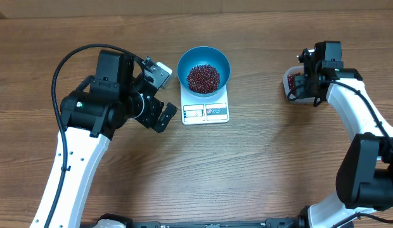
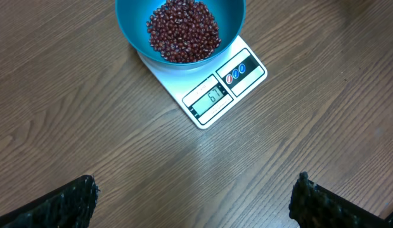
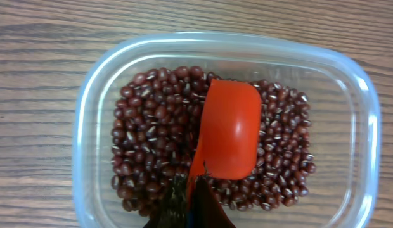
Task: Scoop item into bowl and weigh 150g on scale
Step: 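Carry the empty scoop right back to the bean tub, then dip the scoop into the tub and scoop beans with the right gripper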
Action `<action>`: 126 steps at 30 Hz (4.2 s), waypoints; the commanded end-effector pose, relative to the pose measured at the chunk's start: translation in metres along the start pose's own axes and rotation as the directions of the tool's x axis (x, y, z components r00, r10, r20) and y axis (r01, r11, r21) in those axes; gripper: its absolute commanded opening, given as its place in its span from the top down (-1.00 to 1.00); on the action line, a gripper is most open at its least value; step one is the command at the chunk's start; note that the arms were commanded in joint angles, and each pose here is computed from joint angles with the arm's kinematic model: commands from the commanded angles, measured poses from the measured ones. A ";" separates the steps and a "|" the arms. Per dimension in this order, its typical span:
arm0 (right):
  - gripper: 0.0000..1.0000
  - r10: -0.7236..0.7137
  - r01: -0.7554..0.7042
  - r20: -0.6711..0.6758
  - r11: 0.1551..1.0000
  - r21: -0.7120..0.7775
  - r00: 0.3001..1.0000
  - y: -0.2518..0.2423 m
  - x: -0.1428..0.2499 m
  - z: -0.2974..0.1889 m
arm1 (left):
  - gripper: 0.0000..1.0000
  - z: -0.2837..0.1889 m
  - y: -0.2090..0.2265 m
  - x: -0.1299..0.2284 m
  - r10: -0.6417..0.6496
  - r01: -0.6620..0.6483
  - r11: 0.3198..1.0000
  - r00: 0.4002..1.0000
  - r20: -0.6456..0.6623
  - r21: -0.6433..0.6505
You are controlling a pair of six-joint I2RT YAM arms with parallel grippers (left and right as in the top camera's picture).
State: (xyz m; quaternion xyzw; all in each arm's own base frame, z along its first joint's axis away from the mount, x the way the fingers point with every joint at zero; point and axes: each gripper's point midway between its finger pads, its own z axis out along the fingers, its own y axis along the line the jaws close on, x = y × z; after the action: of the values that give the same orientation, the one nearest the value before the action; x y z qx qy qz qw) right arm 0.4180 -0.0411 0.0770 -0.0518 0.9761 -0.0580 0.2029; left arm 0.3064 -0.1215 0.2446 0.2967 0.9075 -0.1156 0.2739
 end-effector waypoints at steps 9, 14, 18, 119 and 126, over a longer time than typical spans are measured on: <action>0.93 0.086 -0.086 -0.009 0.992 -0.093 0.996 0.014 0.001 0.001 | -0.99 -0.008 -0.003 -0.008 -0.001 0.001 1.000 0.999 0.033 0.010; 0.93 0.120 -0.120 -0.005 0.983 -0.141 0.993 0.010 0.000 -0.001 | -0.99 -0.008 -0.003 -0.008 -0.001 0.001 1.000 0.999 0.034 0.010; 0.93 0.156 -0.154 0.000 0.970 -0.186 0.988 0.003 -0.002 -0.005 | -1.00 -0.008 -0.003 -0.008 -0.001 0.001 1.000 0.999 0.034 0.010; 0.93 0.689 -0.415 -0.196 0.166 -0.894 0.697 -0.061 -0.011 -0.085 | -0.99 -0.008 -0.003 -0.008 -0.001 0.001 1.000 0.999 0.034 0.010; 0.93 0.633 -0.312 -0.214 0.045 -0.949 0.744 -0.033 -0.026 -0.111 | -0.99 -0.008 -0.003 -0.008 -0.001 0.001 1.000 0.999 0.034 0.010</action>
State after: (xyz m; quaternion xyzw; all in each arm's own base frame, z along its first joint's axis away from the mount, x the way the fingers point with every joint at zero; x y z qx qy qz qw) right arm 0.3961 -0.0800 0.1682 0.1967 0.7515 0.5725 0.2623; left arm 0.3064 -0.1215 0.2446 0.2969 0.9074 -0.1156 0.2739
